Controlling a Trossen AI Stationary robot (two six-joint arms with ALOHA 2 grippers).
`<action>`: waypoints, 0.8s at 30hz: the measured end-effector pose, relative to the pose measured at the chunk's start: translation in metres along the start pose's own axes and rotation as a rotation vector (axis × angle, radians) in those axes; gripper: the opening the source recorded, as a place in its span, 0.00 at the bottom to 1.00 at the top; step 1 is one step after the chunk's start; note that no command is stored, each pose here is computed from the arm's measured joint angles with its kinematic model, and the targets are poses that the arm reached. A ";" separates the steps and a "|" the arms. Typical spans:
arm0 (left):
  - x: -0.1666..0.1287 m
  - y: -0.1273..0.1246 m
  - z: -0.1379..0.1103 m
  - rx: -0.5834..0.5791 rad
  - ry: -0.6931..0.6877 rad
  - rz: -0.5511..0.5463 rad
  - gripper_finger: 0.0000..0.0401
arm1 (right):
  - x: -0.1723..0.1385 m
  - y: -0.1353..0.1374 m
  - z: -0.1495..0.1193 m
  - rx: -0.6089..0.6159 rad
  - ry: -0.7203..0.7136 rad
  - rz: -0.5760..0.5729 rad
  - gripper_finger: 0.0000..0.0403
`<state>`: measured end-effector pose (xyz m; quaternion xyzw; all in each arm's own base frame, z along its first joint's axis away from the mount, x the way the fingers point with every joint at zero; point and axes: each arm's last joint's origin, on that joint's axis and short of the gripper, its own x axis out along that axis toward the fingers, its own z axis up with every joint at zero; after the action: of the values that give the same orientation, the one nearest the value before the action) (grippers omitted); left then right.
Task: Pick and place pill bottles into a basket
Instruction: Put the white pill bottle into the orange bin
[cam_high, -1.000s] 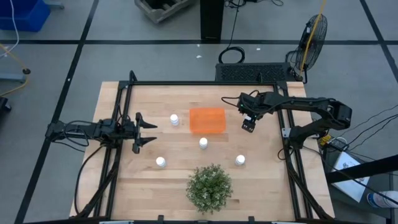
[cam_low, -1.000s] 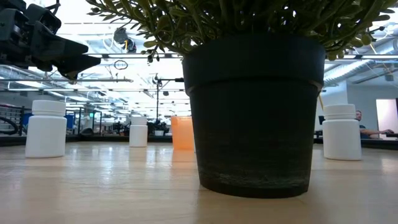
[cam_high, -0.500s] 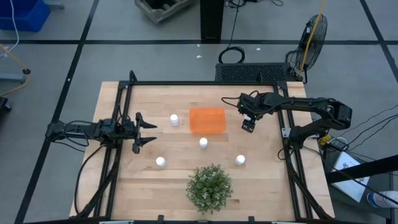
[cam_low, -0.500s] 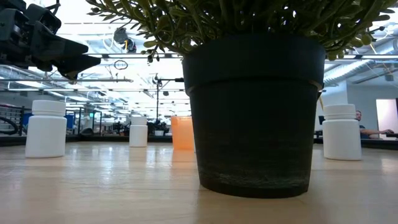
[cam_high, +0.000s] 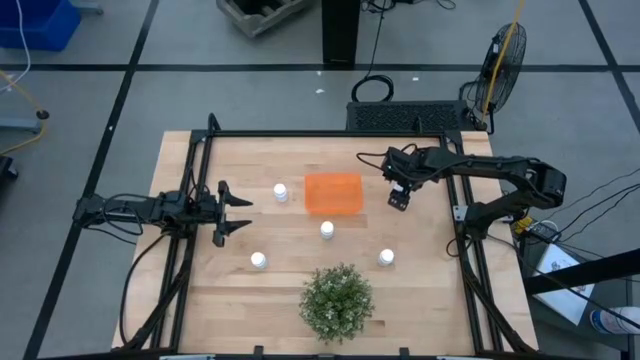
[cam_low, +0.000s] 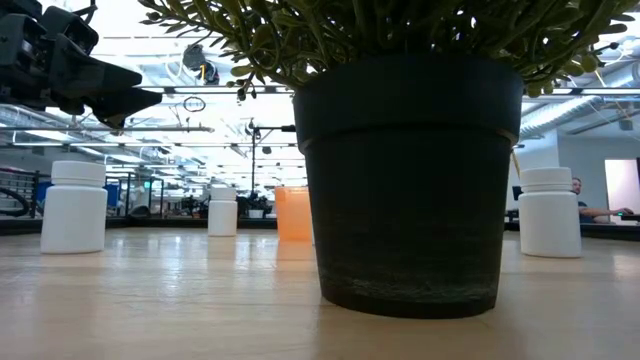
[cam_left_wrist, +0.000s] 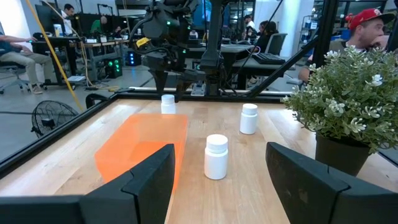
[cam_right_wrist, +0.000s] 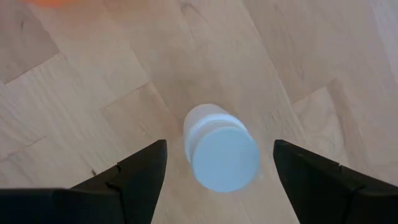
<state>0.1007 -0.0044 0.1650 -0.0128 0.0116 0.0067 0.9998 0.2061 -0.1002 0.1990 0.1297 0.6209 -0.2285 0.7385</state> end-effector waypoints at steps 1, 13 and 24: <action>0.000 0.000 0.000 0.000 0.000 0.000 0.64 | 0.000 -0.001 0.000 0.005 0.001 -0.001 0.71; 0.000 0.000 0.000 0.000 0.000 0.000 0.64 | 0.000 -0.003 -0.001 0.014 0.018 0.000 0.72; 0.000 0.000 0.000 -0.002 0.000 0.000 0.64 | 0.000 -0.002 -0.002 0.036 0.024 0.025 0.71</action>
<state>0.1007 -0.0044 0.1650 -0.0135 0.0116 0.0067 0.9998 0.2035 -0.1009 0.1986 0.1534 0.6237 -0.2291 0.7314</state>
